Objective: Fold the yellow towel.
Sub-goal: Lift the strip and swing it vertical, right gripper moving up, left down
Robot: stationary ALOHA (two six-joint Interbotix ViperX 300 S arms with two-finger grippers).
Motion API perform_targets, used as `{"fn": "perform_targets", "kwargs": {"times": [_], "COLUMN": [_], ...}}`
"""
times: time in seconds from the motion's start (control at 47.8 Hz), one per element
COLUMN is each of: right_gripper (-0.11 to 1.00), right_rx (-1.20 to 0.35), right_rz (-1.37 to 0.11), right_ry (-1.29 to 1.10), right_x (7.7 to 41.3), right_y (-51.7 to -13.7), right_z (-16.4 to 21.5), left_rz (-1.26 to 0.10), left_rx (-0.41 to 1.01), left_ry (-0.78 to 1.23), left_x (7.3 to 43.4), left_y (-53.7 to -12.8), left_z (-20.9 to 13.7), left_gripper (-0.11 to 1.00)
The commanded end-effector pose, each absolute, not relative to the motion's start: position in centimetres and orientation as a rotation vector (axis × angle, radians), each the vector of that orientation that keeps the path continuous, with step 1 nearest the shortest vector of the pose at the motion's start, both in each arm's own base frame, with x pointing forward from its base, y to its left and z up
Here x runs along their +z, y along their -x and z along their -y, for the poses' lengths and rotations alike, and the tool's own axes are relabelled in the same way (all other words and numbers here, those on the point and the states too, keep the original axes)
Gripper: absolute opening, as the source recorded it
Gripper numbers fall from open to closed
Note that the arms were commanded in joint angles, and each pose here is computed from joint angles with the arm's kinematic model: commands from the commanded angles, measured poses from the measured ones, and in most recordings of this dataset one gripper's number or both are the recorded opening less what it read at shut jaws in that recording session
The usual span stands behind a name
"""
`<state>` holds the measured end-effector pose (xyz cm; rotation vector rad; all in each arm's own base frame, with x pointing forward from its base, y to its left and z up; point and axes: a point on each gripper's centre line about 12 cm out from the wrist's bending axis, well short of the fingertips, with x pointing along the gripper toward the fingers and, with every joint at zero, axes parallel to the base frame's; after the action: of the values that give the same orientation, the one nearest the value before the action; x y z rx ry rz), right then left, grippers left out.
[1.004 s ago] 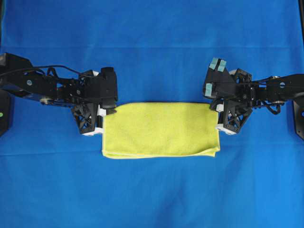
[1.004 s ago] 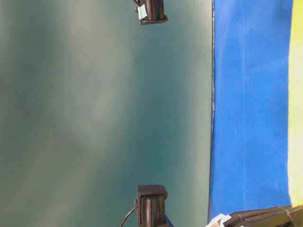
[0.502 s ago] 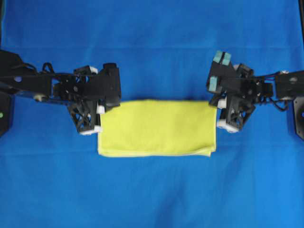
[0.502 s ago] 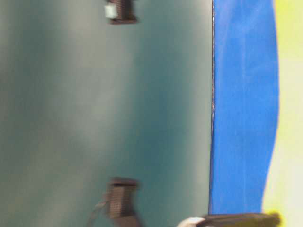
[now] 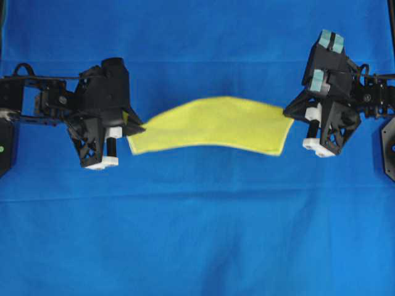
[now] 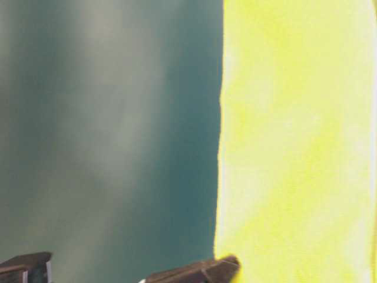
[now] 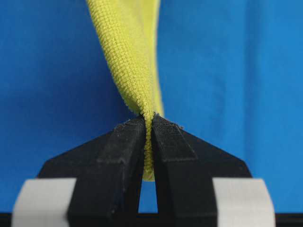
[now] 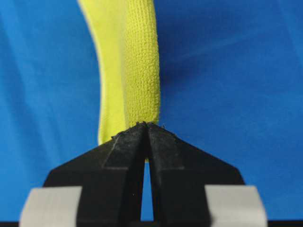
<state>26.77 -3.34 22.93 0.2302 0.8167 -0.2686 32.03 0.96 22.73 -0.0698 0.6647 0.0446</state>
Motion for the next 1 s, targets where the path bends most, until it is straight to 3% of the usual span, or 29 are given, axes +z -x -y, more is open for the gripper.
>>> {"fn": "perform_targets", "kwargs": {"times": [0.0, 0.523, 0.983], "right_gripper": [0.01, 0.01, 0.01], "right_rx": [-0.286, -0.526, -0.561], "right_rz": [-0.793, -0.705, -0.691], "right_ry": [-0.236, -0.169, -0.094], "right_x": [23.7, 24.4, 25.4], "right_y": [-27.3, -29.3, -35.1], "right_z": [3.9, 13.7, 18.2], "left_rz": [-0.611, -0.399, -0.428], "left_rx": [0.039, -0.118, -0.197], "left_ry": [0.065, 0.027, -0.025], "left_x": [23.9, 23.3, 24.2], "left_y": [-32.1, -35.8, -44.3], "left_z": [-0.8, 4.8, 9.2], "left_gripper": [0.02, 0.02, 0.02]}}
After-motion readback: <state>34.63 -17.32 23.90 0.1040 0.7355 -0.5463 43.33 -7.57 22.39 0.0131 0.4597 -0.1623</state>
